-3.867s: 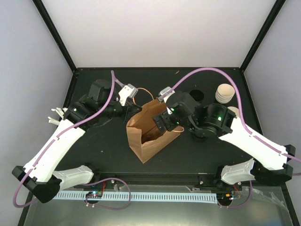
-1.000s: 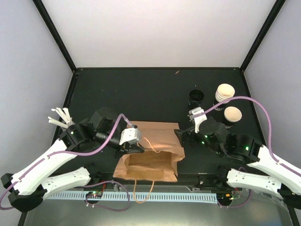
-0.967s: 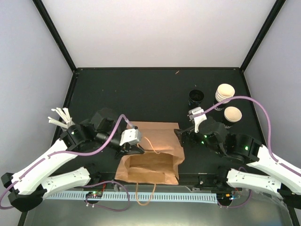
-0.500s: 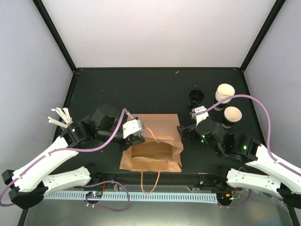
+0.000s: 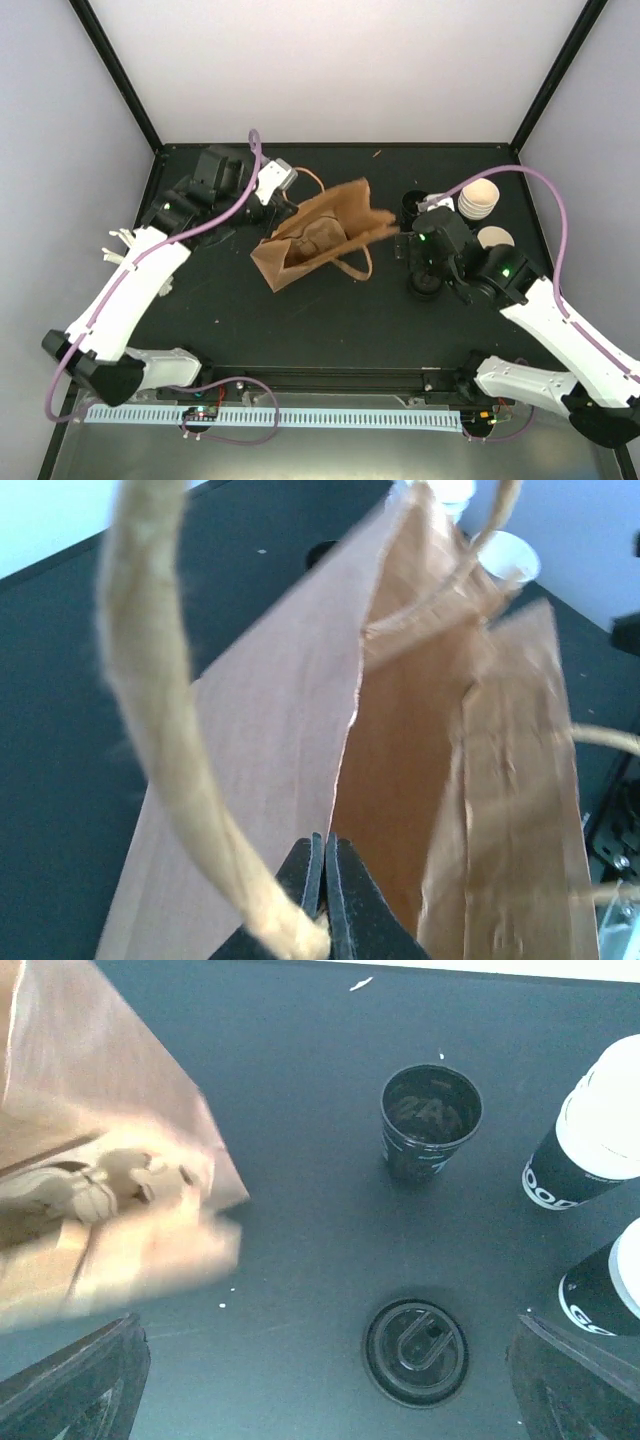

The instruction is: Pack the takeout coffee

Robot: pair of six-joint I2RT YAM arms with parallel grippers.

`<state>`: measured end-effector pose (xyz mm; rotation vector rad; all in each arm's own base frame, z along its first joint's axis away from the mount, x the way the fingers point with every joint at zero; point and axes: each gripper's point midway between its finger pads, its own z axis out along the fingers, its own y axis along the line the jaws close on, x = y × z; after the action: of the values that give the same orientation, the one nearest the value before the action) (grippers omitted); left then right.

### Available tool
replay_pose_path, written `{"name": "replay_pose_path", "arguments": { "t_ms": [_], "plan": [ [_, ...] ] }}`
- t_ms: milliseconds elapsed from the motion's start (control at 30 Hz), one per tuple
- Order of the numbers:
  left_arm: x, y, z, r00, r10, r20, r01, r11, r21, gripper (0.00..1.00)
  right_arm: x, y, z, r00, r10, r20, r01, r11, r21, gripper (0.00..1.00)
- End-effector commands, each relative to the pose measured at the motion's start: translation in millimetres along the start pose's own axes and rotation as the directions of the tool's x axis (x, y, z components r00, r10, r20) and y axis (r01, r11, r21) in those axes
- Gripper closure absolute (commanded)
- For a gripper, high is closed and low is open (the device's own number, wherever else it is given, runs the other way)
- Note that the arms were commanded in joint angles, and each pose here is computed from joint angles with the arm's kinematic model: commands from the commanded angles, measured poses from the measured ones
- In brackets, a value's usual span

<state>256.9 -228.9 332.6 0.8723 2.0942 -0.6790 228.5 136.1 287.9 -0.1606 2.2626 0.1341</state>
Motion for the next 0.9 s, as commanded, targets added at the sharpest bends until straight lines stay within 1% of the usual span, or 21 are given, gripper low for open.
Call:
{"name": "replay_pose_path", "arguments": {
  "t_ms": [0,100,167,433,567,733,867],
  "plan": [
    [-13.4,31.3,5.6,0.993,-0.111,-0.026,0.111,0.994,-0.020,0.98,-2.4,-2.9,7.7,0.998,-0.026,-0.062,0.025,1.000,-0.010,0.00],
    [-20.7,67.2,12.4,0.985,-0.173,-0.028,0.170,0.983,-0.073,0.98,-6.3,-2.8,13.7,0.998,0.012,-0.069,-0.015,0.999,-0.041,0.00],
    [-24.9,87.1,14.7,0.977,-0.213,-0.022,0.211,0.974,-0.085,0.99,-8.7,-3.1,15.8,0.997,0.032,-0.064,-0.035,0.998,-0.055,0.00],
    [-42.4,151.2,14.0,0.963,-0.265,0.052,0.270,0.950,-0.158,0.98,2.1,-13.1,32.1,0.993,0.028,-0.111,-0.031,0.999,-0.027,0.00],
    [-41.3,182.6,5.2,0.949,-0.302,0.085,0.313,0.927,-0.204,0.98,5.6,-16.5,36.7,0.992,0.027,-0.126,-0.029,0.999,-0.015,0.00],
    [-34.2,214.1,-10.4,0.932,-0.343,0.115,0.362,0.897,-0.252,0.98,8.2,-17.5,40.6,0.990,0.027,-0.141,-0.029,0.999,-0.014,0.00],
    [-29.8,227.2,-24.3,0.924,-0.357,0.136,0.381,0.880,-0.284,0.98,10.1,-16.0,44.6,0.988,0.028,-0.150,-0.031,0.999,-0.017,0.00]
  ]
}}
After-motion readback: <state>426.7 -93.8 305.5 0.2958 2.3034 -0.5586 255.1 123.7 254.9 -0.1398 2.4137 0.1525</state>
